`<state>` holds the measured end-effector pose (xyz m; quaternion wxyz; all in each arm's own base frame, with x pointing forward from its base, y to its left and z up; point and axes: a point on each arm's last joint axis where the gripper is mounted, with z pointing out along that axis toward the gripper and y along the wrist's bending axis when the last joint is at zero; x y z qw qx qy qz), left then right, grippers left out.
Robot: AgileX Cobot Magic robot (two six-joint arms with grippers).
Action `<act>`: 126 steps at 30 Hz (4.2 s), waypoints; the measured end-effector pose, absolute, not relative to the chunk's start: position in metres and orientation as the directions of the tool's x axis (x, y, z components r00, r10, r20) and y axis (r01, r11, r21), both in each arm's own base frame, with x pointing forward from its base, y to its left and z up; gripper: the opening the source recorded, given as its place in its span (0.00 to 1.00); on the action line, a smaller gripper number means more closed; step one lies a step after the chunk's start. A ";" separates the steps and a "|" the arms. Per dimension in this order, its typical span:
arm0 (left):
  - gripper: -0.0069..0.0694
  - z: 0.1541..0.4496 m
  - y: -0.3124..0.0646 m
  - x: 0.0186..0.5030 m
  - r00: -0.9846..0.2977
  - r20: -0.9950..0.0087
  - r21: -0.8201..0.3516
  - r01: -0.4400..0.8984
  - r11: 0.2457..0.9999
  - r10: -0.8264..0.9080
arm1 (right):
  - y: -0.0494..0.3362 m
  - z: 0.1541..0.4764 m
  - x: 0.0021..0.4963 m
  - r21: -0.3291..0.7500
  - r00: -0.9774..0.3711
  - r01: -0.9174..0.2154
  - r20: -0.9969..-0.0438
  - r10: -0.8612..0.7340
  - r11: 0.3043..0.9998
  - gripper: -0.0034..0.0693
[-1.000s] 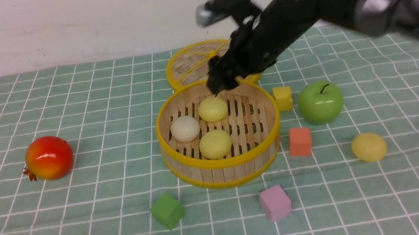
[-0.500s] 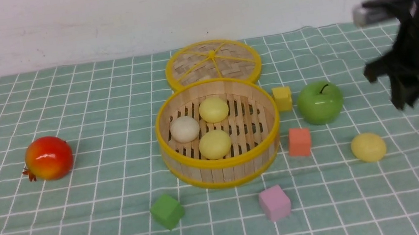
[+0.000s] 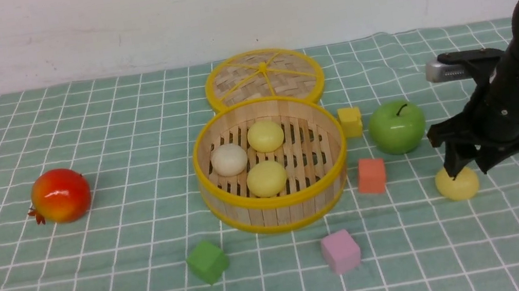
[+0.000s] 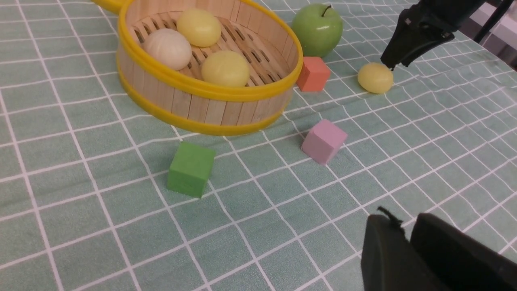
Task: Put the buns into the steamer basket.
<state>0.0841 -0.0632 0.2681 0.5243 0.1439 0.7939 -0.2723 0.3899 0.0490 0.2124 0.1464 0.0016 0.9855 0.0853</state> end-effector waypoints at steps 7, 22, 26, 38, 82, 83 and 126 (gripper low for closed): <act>0.22 0.268 -0.063 0.084 -0.409 -0.911 -0.281 0.514 0.810 -0.057 | 0.049 0.200 0.395 0.158 -0.956 -0.041 -0.292 0.007 0.987 0.52; 0.24 0.268 -0.063 0.084 -0.409 -0.911 -0.281 0.514 0.810 -0.057 | 0.049 0.200 0.397 0.140 -0.946 -0.092 -0.322 -0.042 0.986 0.11; 0.24 0.268 -0.063 0.084 -0.409 -0.911 -0.281 0.514 0.810 -0.057 | 0.049 0.201 0.398 0.140 -0.945 -0.089 -0.324 -0.039 0.986 0.16; 0.24 0.268 -0.063 0.084 -0.409 -0.911 -0.281 0.514 0.810 -0.057 | 0.048 0.198 0.403 0.138 -0.931 -0.067 -0.364 -0.013 0.988 0.51; 0.28 0.268 -0.063 0.084 -0.409 -0.911 -0.281 0.514 0.810 -0.057 | 0.190 0.256 0.431 0.239 -0.748 -0.426 -0.636 -0.191 0.872 0.08; 0.28 0.268 -0.063 0.084 -0.409 -0.911 -0.281 0.514 0.810 -0.057 | 0.191 0.250 0.434 0.240 -0.750 -0.422 -0.635 -0.187 0.874 0.08; 0.31 0.268 -0.063 0.084 -0.409 -0.911 -0.281 0.514 0.810 -0.057 | 0.078 0.378 0.170 0.149 -0.850 -0.343 -0.470 -0.239 0.928 0.02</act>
